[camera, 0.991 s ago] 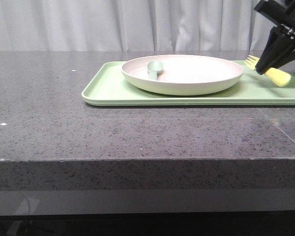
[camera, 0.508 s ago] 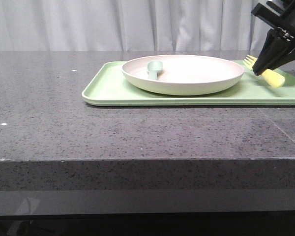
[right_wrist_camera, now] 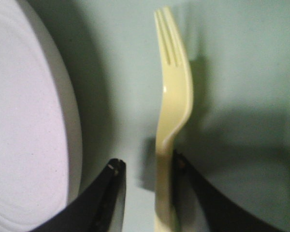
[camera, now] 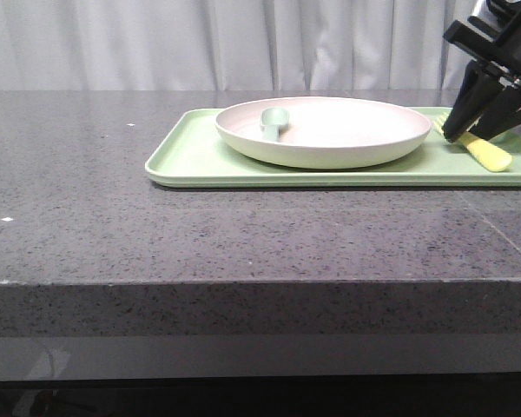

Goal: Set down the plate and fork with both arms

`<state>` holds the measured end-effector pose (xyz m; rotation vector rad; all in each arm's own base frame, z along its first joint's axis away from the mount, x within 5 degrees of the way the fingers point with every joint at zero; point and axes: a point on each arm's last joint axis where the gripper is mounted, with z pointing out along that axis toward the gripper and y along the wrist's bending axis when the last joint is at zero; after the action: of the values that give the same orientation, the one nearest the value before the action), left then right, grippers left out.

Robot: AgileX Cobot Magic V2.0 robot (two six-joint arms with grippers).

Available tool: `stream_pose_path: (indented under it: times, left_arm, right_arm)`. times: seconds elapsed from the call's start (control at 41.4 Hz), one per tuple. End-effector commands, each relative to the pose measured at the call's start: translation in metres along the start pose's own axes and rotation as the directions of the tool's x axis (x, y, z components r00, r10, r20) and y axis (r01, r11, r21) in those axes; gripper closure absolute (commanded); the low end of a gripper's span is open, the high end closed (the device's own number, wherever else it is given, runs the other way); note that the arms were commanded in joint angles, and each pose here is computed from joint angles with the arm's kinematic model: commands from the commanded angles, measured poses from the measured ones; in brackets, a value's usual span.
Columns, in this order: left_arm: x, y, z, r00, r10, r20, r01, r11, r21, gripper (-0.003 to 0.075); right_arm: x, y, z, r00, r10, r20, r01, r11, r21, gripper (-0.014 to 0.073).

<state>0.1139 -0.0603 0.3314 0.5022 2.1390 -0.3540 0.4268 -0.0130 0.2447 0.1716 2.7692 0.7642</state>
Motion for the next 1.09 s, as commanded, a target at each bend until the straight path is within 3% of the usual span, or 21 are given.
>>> stream_pose_path:
  times: [0.0,0.29,0.508,0.604,0.725,1.064]
  left_arm:
    - [-0.014,-0.002,-0.006,0.995,-0.014,0.099,0.013,1.0,0.009,0.0334]
    - [-0.014,-0.002,-0.006,0.995,-0.014,0.099,0.013,1.0,0.009,0.0334]
    - [-0.014,-0.002,-0.006,0.995,-0.014,0.099,0.013,1.0,0.009,0.0334]
    - [-0.014,-0.002,-0.006,0.995,-0.014,0.099,0.013,1.0,0.009,0.0334]
    - [-0.014,-0.002,-0.006,0.995,-0.014,0.099,0.013,1.0,0.009,0.0334]
    - [-0.014,-0.002,-0.006,0.995,-0.014,0.099,0.013,1.0,0.009,0.0334]
  right_arm:
    - [-0.002,0.015,-0.029,0.995,-0.058,0.076,0.058,0.998,0.007,0.0207]
    - [0.008,0.033,-0.069,0.978,-0.147,0.146,0.133,0.986,0.1,0.0187]
    - [0.036,0.068,-0.119,0.921,-0.296,0.253,0.215,0.928,0.304,0.0188]
    - [0.067,0.087,-0.134,0.88,-0.375,0.291,0.255,0.891,0.375,0.0188]
    - [0.108,0.098,-0.144,0.838,-0.434,0.332,0.297,0.872,0.389,0.0188]
    - [0.228,0.087,-0.178,0.76,-0.502,0.412,0.324,0.843,0.429,0.0188]
